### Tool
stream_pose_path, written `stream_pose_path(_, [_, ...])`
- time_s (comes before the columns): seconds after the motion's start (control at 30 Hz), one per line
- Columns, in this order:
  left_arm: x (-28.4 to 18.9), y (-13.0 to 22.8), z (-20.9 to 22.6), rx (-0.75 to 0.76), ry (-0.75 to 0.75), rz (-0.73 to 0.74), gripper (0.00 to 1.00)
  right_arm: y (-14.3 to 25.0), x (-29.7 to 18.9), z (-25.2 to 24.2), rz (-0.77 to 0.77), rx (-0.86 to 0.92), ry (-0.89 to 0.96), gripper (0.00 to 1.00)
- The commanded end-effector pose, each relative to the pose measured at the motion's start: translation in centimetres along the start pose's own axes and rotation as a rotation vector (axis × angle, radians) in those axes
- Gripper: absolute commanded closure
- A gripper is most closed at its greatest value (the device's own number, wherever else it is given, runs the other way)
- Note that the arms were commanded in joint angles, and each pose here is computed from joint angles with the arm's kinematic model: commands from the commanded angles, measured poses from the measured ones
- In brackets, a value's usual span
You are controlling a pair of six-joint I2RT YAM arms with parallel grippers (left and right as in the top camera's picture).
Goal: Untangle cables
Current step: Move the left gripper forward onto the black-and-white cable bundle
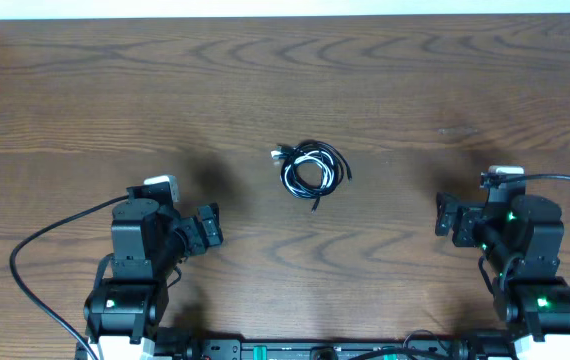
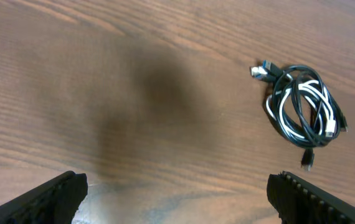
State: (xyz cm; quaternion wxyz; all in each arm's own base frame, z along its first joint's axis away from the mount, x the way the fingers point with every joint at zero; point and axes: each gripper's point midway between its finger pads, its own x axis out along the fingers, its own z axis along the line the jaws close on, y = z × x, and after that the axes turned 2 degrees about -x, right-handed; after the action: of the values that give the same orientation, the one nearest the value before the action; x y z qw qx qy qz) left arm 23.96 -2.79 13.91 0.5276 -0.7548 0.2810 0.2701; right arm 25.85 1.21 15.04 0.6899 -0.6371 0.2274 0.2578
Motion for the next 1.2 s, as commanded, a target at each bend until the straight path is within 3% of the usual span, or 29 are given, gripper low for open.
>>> stream_pose_path(0.0, [-0.5,-0.1,-0.6,-0.016,0.026,0.012,0.02,-1.3,-0.7,0.5,0.021,0.021,-0.013,0.01])
stream_pose_path(0.1, [-0.5,-0.3,-0.5,-0.015,0.023,0.005,0.02,-1.3,-1.1,0.5,0.057,0.021,-0.010,0.01])
stream_pose_path(0.2, [-0.5,-0.3,-0.5,-0.015,0.023,0.007,0.02,-1.5,-1.2,0.5,0.054,-0.092,-0.013,0.01])
stream_pose_path(0.53, [-0.5,-0.8,-0.7,-0.014,0.030,-0.012,0.02,-3.1,-1.2,1.3,-0.014,-0.087,-0.052,0.01])
stream_pose_path(0.67, [-2.4,-4.0,-0.5,-0.015,-0.038,-0.073,0.02,-3.7,-1.2,1.8,-0.037,-0.073,-0.080,0.02])
stream_pose_path(0.77, [-1.8,-4.6,-0.8,-0.010,-0.059,0.011,0.02,-3.3,-1.1,1.8,-0.015,-0.057,-0.083,0.03])
stream_pose_path(1.0, [1.4,-4.4,-6.8,0.227,0.048,0.160,0.02,-3.7,0.4,1.7,0.076,-0.049,-0.080,0.05])
stream_pose_path(1.17, [3.5,-5.8,-10.7,0.280,0.136,0.089,0.02,-4.0,0.8,1.9,0.116,-0.068,-0.088,0.05])
